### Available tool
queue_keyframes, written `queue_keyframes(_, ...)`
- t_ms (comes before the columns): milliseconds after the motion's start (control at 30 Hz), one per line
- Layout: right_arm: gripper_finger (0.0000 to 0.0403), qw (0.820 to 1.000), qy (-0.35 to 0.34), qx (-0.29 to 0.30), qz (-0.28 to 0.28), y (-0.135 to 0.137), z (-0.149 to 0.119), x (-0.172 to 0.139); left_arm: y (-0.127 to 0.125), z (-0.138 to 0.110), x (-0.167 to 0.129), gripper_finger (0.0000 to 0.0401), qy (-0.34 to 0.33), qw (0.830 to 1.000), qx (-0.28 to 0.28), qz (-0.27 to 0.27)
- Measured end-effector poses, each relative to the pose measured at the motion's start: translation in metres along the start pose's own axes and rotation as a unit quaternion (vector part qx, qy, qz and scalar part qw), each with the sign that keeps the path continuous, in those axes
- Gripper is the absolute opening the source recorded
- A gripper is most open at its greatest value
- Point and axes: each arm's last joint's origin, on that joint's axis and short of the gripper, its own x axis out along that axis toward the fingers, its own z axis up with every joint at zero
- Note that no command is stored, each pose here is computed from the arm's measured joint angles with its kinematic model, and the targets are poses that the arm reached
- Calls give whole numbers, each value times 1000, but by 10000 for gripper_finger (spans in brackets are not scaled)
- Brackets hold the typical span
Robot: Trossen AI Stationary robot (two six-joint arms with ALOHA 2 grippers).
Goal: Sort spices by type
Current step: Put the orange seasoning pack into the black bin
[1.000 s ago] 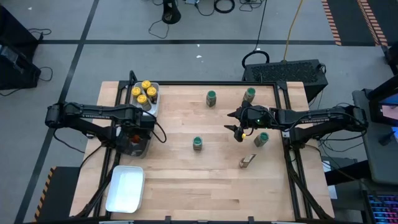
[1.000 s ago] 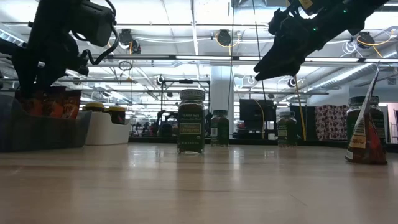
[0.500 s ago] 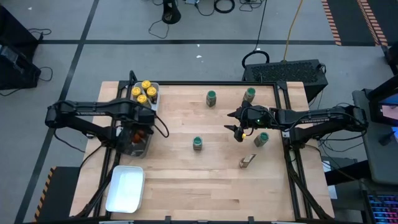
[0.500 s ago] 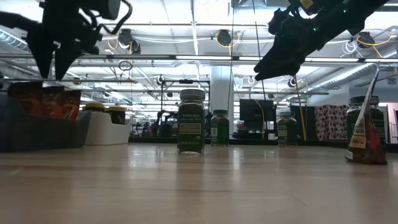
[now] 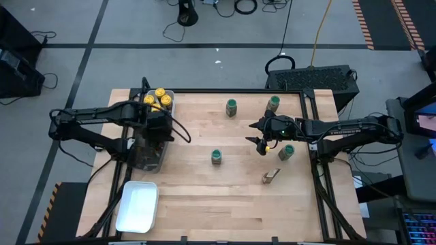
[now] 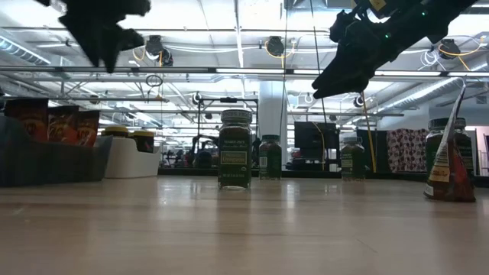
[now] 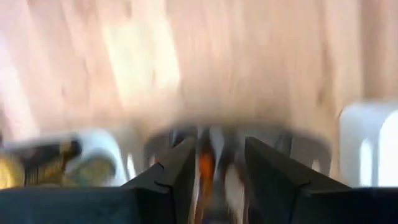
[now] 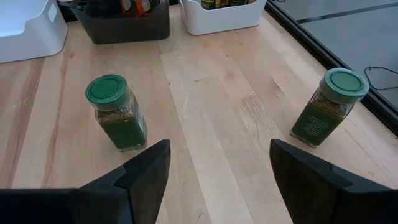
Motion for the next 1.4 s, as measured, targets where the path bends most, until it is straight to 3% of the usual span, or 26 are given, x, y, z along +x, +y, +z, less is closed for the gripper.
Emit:
queue_keyframes(233, 258, 1000, 0, 0, 0, 0, 0, 0, -4, 23, -2, 145, -127, 991, 24, -47)
queue_keyframes(567, 258, 1000, 0, -24, 0, 0, 0, 0, -26, 54, 8, 145, -269, 960, 61, -52)
queue_keyframes(833, 258, 1000, 0, -22, 0, 0, 0, 0, -42, 82, 26, 145, -420, 904, 64, -44)
queue_keyframes(1033, 258, 999, 10, -33, -1, 0, -2, 0, -56, 110, 48, 145, -444, 895, 46, 22)
queue_keyframes(1233, 258, 999, 34, -40, -4, -1, -7, 0, -61, 147, 81, 145, -485, 874, -14, 4)
queue_keyframes(1400, 258, 996, 82, -43, -11, -3, -16, -1, -65, 180, 102, 145, -469, 883, -21, -1)
